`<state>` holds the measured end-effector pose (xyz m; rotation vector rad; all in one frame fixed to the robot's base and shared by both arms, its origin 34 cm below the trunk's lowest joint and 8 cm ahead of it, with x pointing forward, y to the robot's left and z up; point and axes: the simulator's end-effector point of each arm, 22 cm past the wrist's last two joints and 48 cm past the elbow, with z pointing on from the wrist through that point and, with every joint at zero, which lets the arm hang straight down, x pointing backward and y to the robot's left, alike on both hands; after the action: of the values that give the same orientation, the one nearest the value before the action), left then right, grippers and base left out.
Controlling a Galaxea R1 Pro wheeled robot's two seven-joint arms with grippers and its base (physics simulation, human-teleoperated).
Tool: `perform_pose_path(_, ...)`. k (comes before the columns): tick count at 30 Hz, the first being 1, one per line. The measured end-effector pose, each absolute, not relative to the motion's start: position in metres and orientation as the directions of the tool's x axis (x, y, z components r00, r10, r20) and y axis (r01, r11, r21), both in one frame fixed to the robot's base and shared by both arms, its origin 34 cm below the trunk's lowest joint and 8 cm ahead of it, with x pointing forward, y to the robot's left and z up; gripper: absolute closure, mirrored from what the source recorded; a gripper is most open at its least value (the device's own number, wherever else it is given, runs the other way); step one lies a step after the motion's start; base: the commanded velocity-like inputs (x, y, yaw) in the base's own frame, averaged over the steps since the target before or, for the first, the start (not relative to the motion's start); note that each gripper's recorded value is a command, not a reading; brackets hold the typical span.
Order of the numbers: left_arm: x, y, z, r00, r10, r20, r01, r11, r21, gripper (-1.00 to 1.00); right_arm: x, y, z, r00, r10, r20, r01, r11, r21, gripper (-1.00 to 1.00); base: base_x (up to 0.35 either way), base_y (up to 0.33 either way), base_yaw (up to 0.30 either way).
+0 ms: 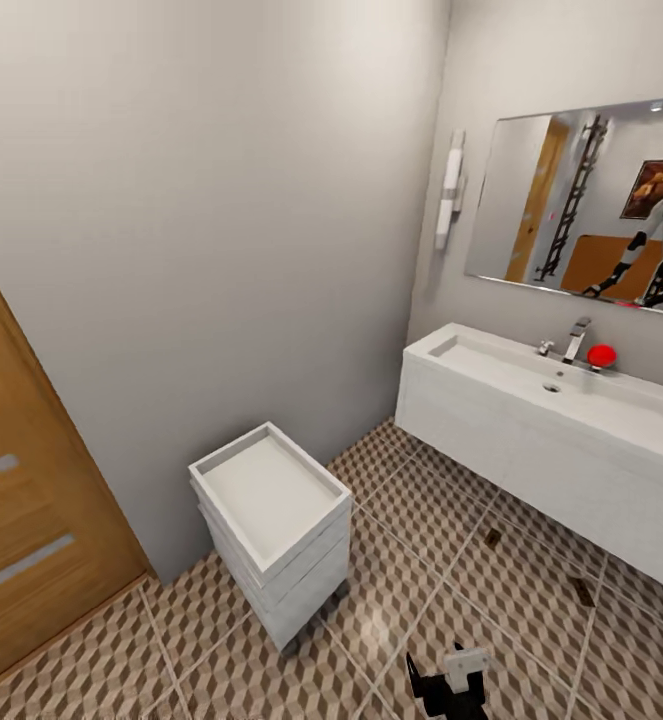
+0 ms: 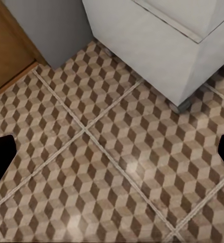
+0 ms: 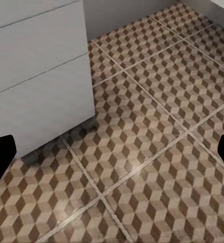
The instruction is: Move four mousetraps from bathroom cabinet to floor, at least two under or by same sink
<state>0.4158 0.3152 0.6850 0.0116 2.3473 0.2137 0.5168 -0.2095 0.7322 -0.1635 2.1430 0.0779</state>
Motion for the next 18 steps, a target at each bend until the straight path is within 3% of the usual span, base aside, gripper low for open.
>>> perform_pose_path(18, 0.4126, 0.3152, 0.6819, -0.715, 0.072, -0.696, -0.054, 0.986, 0.158, -1.00, 0.5139, -0.2095, 0.7281, -0.548, -0.087, -0.832, -0.148, 0.989, -0.006, -1.00, 0.000, 0.000, 0.273)
